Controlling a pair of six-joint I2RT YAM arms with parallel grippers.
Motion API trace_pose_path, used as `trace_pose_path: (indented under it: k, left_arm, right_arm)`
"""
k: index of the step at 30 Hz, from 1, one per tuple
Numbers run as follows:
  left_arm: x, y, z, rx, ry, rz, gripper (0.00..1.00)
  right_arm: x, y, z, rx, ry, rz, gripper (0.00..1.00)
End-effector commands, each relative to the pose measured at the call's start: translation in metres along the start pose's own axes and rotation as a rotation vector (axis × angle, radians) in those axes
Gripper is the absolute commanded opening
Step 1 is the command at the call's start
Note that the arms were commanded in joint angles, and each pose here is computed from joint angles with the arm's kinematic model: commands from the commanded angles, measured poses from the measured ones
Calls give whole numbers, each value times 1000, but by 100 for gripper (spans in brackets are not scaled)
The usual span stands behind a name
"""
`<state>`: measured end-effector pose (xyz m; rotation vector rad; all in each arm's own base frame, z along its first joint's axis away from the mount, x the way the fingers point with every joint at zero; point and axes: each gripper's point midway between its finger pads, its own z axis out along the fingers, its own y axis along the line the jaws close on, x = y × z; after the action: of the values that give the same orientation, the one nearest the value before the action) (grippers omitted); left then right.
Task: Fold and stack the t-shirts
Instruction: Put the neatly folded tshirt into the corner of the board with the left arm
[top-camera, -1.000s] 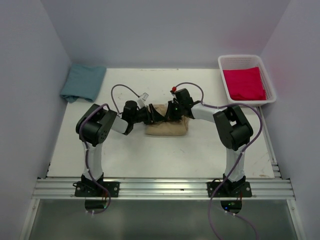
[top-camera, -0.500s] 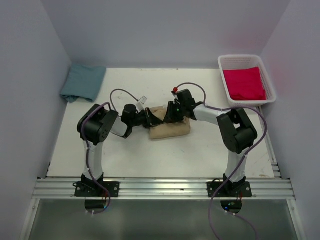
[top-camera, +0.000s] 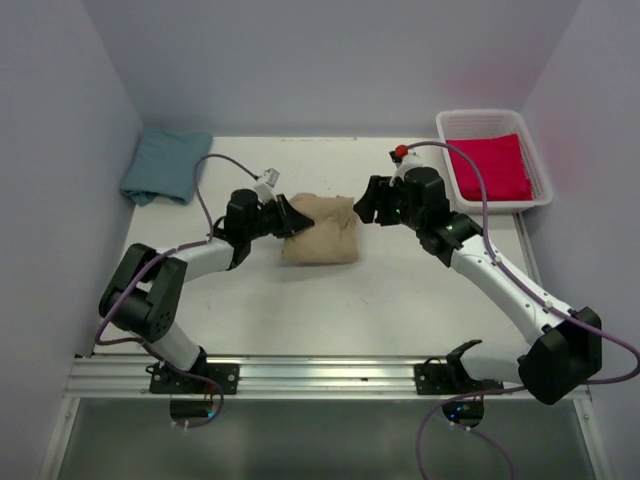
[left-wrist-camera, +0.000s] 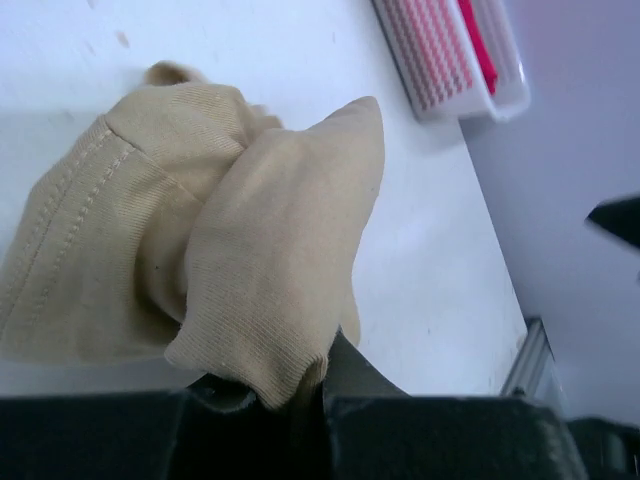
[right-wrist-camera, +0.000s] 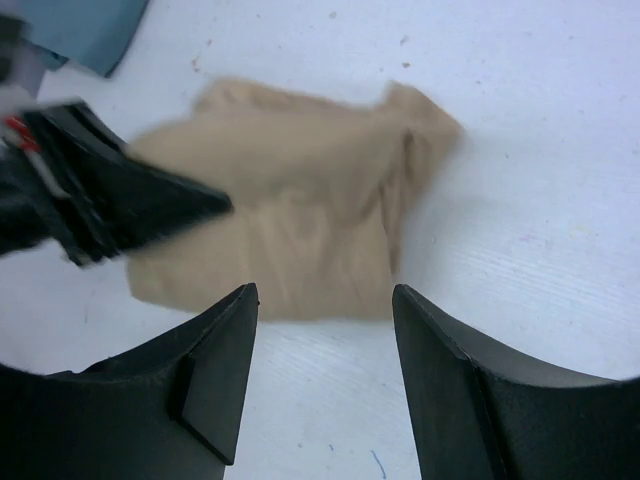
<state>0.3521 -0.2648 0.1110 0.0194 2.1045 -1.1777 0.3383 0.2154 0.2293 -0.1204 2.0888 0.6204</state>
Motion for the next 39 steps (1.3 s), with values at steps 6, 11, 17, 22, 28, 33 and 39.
trace_pose_path:
  k: [6,11,17,22,28,33,39]
  left_arm:
    - [-160,27,-56,-174,-359,60,0]
    - [-220,39,-78,-195,-469,55,0]
    - [-308,47,-112,-182,-603,83,0]
    - [-372,48,-125,-166,-660,118,0]
    - [-420,95,-141,-200,-698,105,0]
    - [-439,144,-164,-206,-728,56,0]
    - [-463,177,-192,-198,-770,48,0]
  right_arm:
    - [50,-36,-7,125,129,-20,61]
    - [68,-38,-3,109,171,-5,60]
    - [96,-40,2,90,252,18,59]
    - [110,-44,4,102,301,18,59]
    - [119,-51,-1,134,357,-1,59]
    - [120,-54,-1,159,396,-6,58]
    - [124,-52,11,165,440,14,57]
